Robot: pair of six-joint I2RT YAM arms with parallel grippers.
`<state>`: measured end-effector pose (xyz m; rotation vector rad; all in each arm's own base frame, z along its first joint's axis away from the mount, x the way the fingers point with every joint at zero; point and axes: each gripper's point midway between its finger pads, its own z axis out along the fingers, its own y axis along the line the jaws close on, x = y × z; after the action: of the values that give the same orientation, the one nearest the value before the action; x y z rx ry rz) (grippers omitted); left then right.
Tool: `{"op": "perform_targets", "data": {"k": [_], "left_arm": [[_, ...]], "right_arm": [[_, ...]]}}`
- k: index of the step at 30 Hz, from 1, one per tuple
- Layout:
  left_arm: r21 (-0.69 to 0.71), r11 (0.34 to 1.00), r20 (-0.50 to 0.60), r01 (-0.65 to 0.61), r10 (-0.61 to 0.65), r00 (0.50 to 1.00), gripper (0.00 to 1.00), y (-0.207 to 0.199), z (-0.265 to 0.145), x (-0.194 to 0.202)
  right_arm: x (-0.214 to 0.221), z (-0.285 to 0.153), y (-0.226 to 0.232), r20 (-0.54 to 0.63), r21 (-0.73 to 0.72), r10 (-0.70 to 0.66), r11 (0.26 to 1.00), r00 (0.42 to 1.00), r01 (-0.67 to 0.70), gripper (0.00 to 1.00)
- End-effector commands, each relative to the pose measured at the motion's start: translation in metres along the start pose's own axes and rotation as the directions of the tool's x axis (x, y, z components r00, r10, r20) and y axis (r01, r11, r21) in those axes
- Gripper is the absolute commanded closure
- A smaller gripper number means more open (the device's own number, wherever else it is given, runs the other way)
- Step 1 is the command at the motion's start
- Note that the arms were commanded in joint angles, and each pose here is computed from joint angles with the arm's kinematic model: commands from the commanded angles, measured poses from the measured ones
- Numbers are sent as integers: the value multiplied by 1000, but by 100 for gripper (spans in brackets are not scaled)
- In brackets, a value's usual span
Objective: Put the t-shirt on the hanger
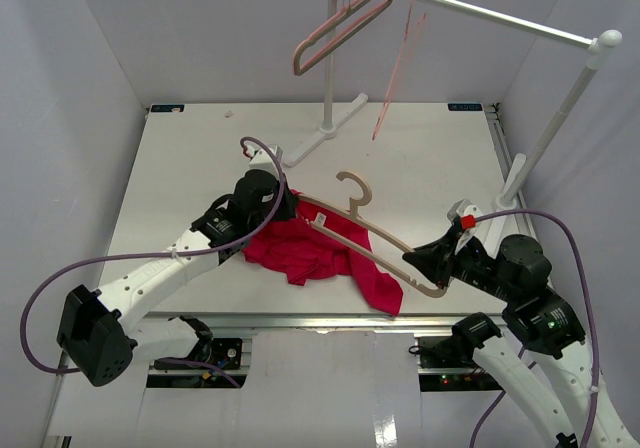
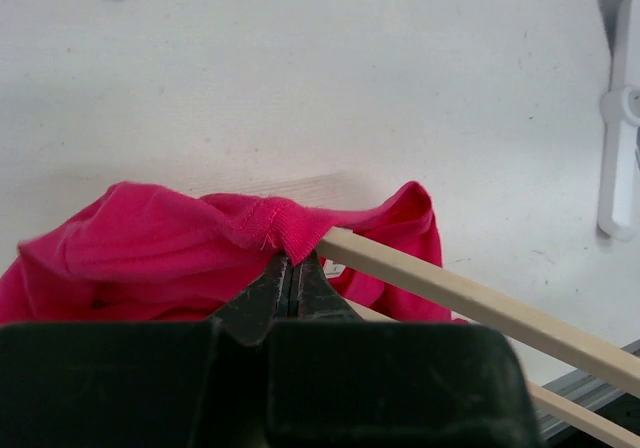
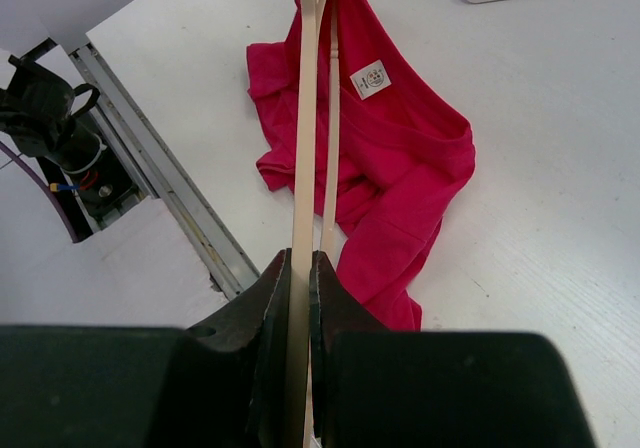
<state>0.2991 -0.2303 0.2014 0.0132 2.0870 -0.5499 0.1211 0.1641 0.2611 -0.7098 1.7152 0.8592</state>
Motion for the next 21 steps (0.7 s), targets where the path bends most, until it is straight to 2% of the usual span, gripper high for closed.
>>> {"op": "perform_targets", "data": {"k": [1, 9, 16, 21], "left_arm": [[32, 999, 69, -10, 8, 998, 100, -13, -16, -34], [24, 998, 125, -56, 53, 991, 100, -15, -28, -57], [187, 971, 145, -150, 124, 982, 100, -52, -39, -74], [393, 893, 119, -217, 184, 976, 100, -92, -55, -72]], "right_arm": [[-28, 7, 16, 89, -97, -10, 995, 996, 18, 92], [-15, 16, 17, 88, -141, 36, 990, 995, -24, 92], [-17, 36, 12, 95, -163, 103, 983, 990, -87, 92], [-30, 46, 9, 142, -170, 132, 980, 981, -107, 92]]}}
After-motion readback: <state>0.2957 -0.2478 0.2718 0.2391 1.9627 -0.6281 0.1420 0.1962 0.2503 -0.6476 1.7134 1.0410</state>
